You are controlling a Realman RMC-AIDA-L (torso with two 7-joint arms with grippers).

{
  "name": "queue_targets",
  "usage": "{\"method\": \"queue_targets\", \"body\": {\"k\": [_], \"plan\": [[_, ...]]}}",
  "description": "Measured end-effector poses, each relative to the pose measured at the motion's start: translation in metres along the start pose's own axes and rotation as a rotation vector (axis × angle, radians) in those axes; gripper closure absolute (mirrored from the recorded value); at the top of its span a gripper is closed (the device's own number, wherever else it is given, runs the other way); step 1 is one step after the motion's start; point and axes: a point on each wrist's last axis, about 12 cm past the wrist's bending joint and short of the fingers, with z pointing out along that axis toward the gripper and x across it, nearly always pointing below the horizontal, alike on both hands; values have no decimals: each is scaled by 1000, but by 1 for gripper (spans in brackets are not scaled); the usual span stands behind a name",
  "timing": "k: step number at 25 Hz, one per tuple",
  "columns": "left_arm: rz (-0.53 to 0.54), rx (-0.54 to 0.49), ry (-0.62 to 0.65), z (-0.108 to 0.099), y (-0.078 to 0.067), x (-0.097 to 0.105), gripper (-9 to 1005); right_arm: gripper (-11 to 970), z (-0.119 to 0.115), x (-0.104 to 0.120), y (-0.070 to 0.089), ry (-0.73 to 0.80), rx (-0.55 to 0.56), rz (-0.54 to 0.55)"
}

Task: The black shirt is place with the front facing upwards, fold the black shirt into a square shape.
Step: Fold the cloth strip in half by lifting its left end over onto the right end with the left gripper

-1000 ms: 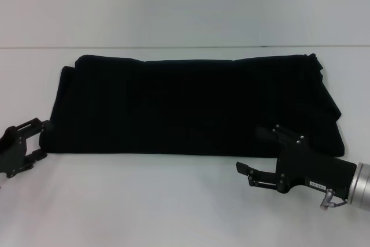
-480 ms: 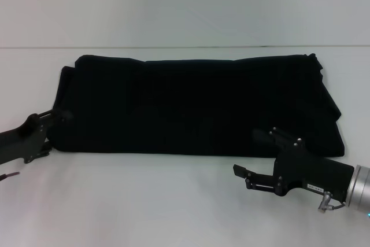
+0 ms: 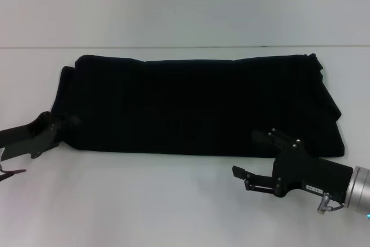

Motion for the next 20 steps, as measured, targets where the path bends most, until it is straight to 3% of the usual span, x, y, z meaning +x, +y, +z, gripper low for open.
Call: {"method": "queue_targets", "body": {"k": [5,10,12,20], "plan": [[10,2,-3,1,-1,-1,455,11,0,1,1,4,-6,-1],[25,7,-7,1,-2,-1,690,11,-1,2,3,8,-8,4],[21,8,-9,2,-1,0,896,11,-1,2,3,8,-8,4],[11,26,-39,-2,2,1,903,12,-1,2,2,8,-5,6]]}}
